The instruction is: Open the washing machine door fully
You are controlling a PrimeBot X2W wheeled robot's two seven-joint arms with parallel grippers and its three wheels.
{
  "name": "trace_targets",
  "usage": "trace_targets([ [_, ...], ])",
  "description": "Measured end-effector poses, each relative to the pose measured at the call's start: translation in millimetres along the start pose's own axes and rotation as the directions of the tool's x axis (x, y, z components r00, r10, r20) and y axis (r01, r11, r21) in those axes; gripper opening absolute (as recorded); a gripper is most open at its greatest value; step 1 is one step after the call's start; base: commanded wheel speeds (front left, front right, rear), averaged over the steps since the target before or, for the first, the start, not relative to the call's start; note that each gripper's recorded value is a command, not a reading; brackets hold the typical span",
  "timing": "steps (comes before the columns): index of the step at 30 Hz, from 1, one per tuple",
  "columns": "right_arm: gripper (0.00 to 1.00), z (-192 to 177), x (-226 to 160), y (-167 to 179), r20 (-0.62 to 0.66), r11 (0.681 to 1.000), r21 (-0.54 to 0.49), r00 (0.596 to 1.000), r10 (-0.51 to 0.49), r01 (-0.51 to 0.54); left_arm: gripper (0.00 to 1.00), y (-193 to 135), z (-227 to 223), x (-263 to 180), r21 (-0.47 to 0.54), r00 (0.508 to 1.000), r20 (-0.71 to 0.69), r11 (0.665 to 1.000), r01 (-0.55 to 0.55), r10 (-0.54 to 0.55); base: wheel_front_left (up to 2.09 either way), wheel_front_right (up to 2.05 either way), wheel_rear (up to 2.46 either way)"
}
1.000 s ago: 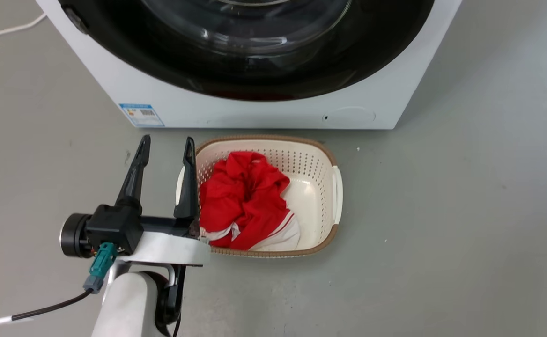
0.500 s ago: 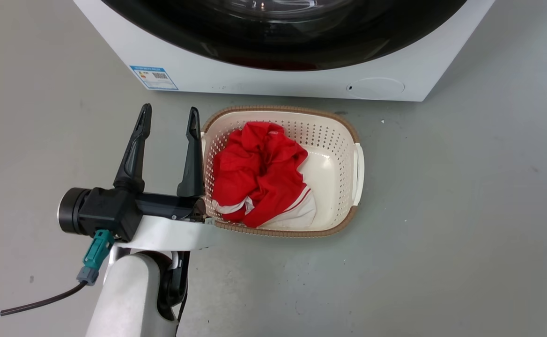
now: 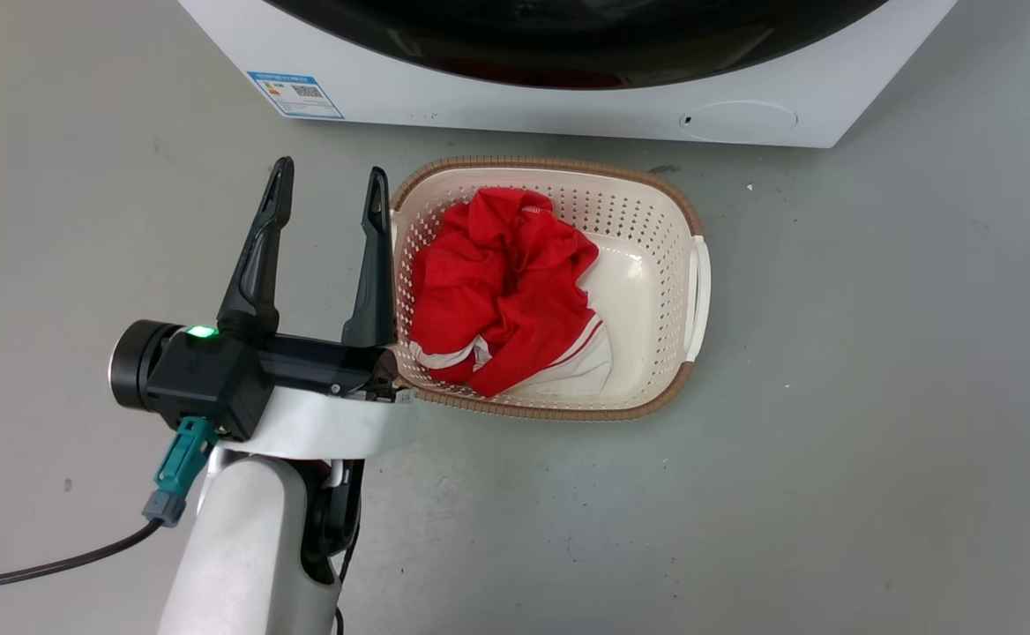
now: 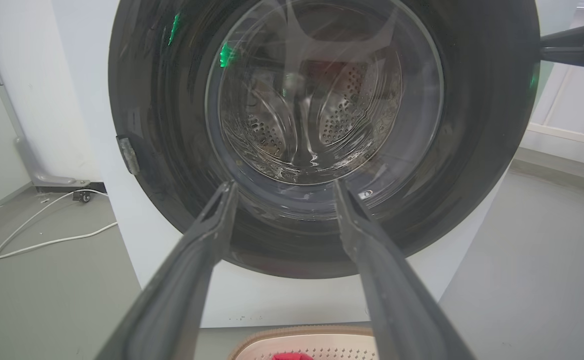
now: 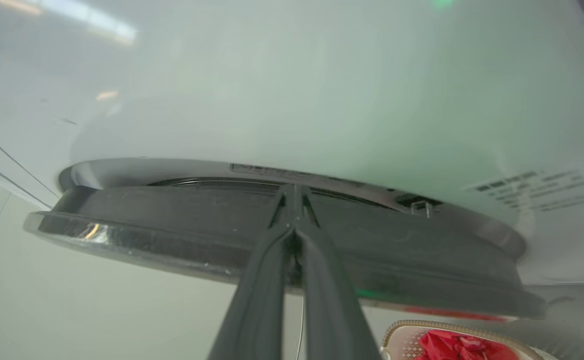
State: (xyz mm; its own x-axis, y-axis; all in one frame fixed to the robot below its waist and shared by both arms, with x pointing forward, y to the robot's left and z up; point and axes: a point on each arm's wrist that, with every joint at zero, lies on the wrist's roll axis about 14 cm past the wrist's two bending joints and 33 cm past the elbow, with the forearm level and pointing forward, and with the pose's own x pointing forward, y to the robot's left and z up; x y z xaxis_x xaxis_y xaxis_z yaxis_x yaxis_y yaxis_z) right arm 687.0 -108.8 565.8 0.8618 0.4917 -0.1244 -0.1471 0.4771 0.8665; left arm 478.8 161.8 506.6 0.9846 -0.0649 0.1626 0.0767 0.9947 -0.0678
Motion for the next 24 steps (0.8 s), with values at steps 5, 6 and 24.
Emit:
trace_targets([
  [5,0.00,-6,5,-5,-0.031,0.999,-0.031,0.999,-0.019,0.018,1.00,0,-4,2,-0.001,1.000,-0.005,1.000,-0.002,0.002,0.00,0.00,0.00],
  [6,0.00,-7,5,-6,-0.041,0.999,-0.030,0.999,-0.020,0.019,1.00,0,-4,2,-0.002,1.000,-0.007,1.000,-0.001,0.001,0.00,0.00,0.00],
  [24,0.00,-54,-28,21,-0.310,0.998,0.016,0.949,0.064,-0.062,1.00,-9,14,1,-0.008,0.999,0.028,1.000,0.022,-0.022,0.00,0.00,0.00],
])
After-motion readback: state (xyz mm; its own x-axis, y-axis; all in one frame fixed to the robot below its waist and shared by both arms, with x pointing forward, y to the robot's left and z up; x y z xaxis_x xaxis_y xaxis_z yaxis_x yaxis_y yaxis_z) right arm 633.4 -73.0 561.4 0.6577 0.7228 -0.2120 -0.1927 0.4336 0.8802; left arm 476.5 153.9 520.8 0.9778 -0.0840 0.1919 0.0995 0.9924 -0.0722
